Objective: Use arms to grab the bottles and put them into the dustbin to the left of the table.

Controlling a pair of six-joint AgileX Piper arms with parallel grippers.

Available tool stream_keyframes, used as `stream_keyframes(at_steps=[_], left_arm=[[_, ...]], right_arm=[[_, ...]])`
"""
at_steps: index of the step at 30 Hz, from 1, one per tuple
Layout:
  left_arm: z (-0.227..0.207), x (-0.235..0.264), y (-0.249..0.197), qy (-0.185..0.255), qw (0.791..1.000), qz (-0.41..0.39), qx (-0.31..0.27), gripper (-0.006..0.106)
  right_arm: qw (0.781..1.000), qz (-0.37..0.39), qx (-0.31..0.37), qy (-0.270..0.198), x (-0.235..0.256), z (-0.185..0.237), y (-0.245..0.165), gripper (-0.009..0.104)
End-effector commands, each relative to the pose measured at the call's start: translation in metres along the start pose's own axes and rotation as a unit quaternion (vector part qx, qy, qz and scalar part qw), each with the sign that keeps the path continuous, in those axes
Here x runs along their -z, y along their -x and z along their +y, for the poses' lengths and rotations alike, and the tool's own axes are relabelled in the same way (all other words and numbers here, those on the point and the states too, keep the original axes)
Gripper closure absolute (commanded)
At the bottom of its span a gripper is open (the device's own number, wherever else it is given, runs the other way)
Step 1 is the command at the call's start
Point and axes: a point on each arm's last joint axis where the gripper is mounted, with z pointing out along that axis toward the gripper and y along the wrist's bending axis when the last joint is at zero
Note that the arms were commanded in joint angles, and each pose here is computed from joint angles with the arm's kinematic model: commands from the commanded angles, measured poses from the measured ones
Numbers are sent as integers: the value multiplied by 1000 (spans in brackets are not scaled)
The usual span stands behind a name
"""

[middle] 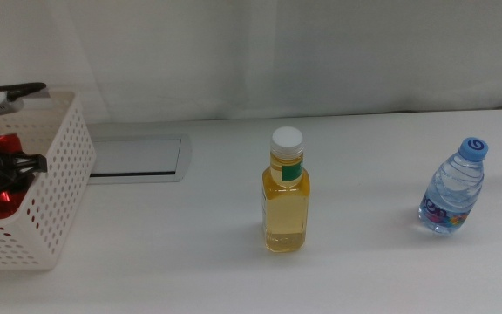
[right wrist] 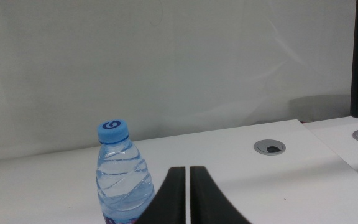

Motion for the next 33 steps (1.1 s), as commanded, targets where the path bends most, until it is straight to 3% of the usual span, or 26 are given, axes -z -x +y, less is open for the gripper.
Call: stream_keyframes(at_steps=[1, 4, 7, 18, 25, 27, 33], left_arm=[[0, 5, 9, 0, 999, -34, 11, 48], [0, 8, 12, 2, 999, -49, 11, 24], [0, 14, 15, 3, 997, -70, 12, 8], [-8, 88, 27, -10, 981, -192, 27, 8], [-60, 183, 9, -57, 942, -313, -109, 8], [-82, 210, -8, -95, 925, -338, -148, 8], [-103, 231, -55, -159, 890, -377, -200, 8]], right_arm=[[1000, -10, 3, 1, 2, 0, -1, 98], [1000, -10, 3, 1, 2, 0, -1, 98], [1000, -10, 3, 1, 2, 0, -1, 98], [1000, -10, 3, 1, 2, 0, -1, 98], [1000, -10, 3, 1, 2, 0, 0, 98], [1000, -11, 3, 1, 2, 0, 0, 98], [1000, -11, 3, 1, 2, 0, 0, 98]])
